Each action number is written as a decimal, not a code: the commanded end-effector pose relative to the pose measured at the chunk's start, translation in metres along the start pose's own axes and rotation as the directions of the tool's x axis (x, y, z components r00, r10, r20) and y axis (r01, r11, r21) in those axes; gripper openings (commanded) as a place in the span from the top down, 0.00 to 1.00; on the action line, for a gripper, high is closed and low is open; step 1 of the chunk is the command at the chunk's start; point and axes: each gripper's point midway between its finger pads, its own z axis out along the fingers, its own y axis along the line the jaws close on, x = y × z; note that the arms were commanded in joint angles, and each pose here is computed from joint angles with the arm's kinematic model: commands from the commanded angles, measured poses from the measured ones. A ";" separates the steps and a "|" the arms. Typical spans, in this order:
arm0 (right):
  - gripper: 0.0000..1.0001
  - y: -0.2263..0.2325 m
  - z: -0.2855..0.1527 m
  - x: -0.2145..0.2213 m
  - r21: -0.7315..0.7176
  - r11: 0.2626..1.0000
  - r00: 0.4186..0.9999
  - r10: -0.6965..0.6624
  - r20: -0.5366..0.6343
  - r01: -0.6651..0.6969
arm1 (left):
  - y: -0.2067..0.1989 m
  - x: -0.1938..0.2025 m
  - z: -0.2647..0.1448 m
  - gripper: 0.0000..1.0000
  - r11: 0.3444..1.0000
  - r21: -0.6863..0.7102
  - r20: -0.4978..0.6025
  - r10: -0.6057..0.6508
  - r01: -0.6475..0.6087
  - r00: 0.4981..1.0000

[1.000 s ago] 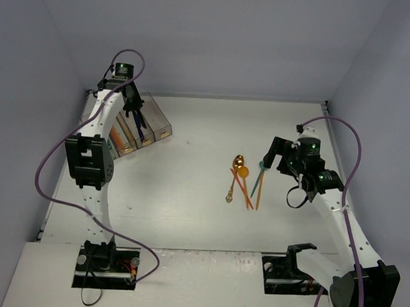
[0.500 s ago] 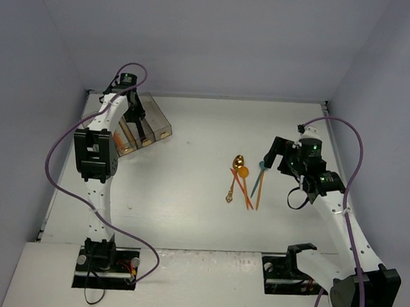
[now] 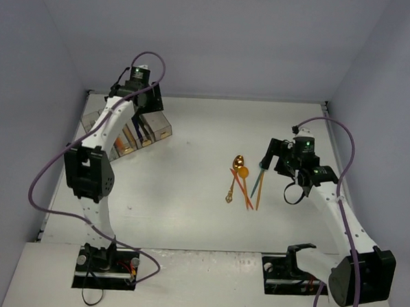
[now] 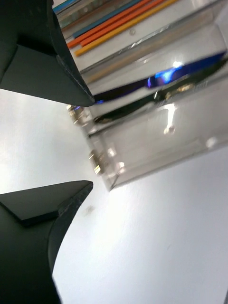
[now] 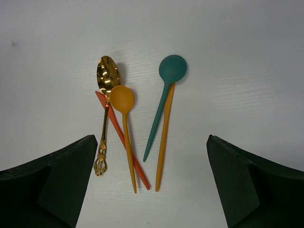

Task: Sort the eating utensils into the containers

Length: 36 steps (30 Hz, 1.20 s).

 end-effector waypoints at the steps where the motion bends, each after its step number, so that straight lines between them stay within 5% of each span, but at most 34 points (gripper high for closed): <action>1: 0.08 -0.008 0.018 0.011 0.042 0.999 0.999 0.032 -0.039 -0.030 | -0.055 -0.016 -0.075 0.40 0.981 0.141 0.184 0.107 -0.134 0.977; 6: 0.26 -0.022 0.034 0.040 0.111 0.993 0.991 0.060 -0.119 -0.046 | -0.074 0.039 -0.087 0.40 0.952 0.228 0.152 0.174 -0.206 0.973; 14: 0.32 -0.031 0.052 0.076 0.189 0.982 0.975 0.047 -0.219 -0.005 | -0.057 0.089 -0.104 0.39 0.926 0.275 0.172 0.218 -0.259 0.961; 28: 0.44 -0.035 0.071 0.106 0.261 0.964 0.956 0.024 -0.293 0.056 | -0.023 0.113 -0.129 0.16 0.936 0.241 0.255 0.192 -0.255 0.948; 36: 0.58 -0.045 0.075 0.126 0.291 0.954 0.942 0.033 -0.335 0.070 | -0.015 0.121 -0.131 0.14 0.941 0.227 0.251 0.192 -0.250 0.949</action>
